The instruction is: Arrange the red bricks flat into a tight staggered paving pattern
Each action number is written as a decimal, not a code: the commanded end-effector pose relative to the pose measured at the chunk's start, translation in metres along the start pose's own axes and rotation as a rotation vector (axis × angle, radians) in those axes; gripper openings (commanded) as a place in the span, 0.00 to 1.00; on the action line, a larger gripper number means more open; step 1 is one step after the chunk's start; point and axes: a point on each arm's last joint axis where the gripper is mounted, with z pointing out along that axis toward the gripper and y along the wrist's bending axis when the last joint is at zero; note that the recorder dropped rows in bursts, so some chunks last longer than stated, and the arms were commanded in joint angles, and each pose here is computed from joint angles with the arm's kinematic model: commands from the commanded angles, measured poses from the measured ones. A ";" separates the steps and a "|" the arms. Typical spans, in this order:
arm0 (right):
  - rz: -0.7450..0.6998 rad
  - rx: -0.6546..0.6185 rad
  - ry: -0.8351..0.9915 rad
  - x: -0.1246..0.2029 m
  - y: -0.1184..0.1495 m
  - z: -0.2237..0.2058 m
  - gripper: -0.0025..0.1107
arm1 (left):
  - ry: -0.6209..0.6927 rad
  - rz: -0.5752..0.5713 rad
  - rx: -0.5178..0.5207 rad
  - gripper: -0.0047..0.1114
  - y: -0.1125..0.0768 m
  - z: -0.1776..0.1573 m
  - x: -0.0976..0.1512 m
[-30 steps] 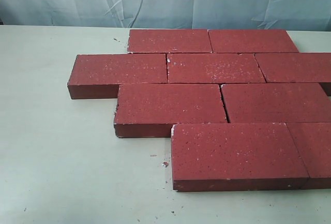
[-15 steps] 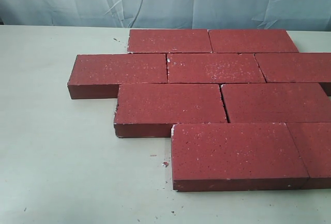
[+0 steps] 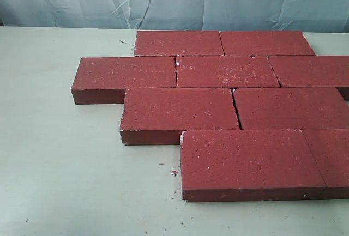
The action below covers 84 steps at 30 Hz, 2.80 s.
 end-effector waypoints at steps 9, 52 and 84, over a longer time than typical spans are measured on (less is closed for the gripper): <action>0.026 -0.004 -0.017 0.007 0.002 -0.003 0.01 | 0.001 0.004 -0.006 0.04 0.000 0.000 0.002; 0.156 -0.024 0.232 0.050 0.008 -0.001 0.01 | 0.001 0.005 -0.006 0.04 0.000 0.000 0.002; 0.177 -0.028 0.239 0.051 0.009 -0.001 0.01 | 0.001 0.005 -0.006 0.04 0.000 0.000 0.002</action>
